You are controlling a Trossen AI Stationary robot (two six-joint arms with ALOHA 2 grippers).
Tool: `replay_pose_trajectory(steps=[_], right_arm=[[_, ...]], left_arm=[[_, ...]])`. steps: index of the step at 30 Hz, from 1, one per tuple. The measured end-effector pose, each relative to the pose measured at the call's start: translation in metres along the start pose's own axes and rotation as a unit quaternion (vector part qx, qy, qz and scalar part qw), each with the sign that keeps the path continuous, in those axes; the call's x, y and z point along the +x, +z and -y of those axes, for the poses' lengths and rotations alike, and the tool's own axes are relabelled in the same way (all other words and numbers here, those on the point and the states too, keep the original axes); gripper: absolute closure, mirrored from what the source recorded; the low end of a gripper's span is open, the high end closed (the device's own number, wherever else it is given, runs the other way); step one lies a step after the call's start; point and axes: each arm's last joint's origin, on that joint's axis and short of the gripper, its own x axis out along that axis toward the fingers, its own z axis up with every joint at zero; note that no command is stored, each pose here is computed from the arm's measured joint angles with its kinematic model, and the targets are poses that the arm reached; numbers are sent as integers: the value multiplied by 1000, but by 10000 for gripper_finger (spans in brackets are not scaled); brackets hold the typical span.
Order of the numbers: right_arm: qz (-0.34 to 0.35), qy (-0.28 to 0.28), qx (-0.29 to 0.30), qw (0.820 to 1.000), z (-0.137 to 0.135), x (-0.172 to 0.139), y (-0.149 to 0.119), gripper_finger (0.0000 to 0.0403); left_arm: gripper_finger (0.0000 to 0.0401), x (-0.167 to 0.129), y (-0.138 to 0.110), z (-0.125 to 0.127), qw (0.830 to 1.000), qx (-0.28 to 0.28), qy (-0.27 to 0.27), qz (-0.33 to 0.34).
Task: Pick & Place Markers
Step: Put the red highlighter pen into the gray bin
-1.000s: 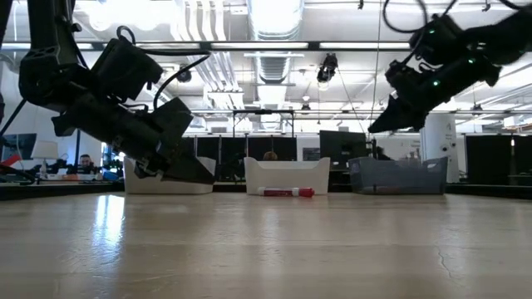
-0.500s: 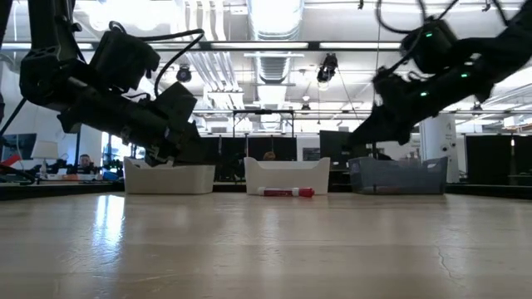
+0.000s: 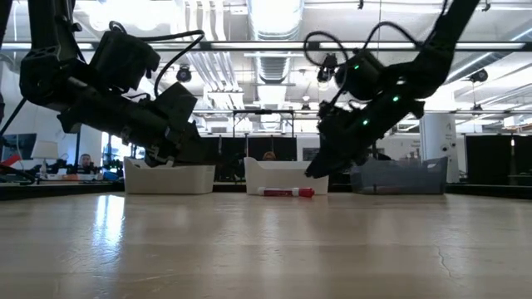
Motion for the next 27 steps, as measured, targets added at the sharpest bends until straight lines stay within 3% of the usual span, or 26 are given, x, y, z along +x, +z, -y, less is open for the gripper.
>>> replay_pose_trajectory(steps=[10,15,23,27], right_arm=[[-40,-6,-21,999,-3,35,3,216],[-53,-8,-20,998,-3,42,-2,256],[-77,-11,-22,997,-2,35,-3,344],[-81,-7,-27,996,-5,26,0,357]], left_arm=[[398,0,0,0,1000,-1,0,-1],[398,0,0,0,1000,-6,0,-1],[396,0,0,0,998,-58,5,2],[375,1,2,1,997,-80,3,6]])
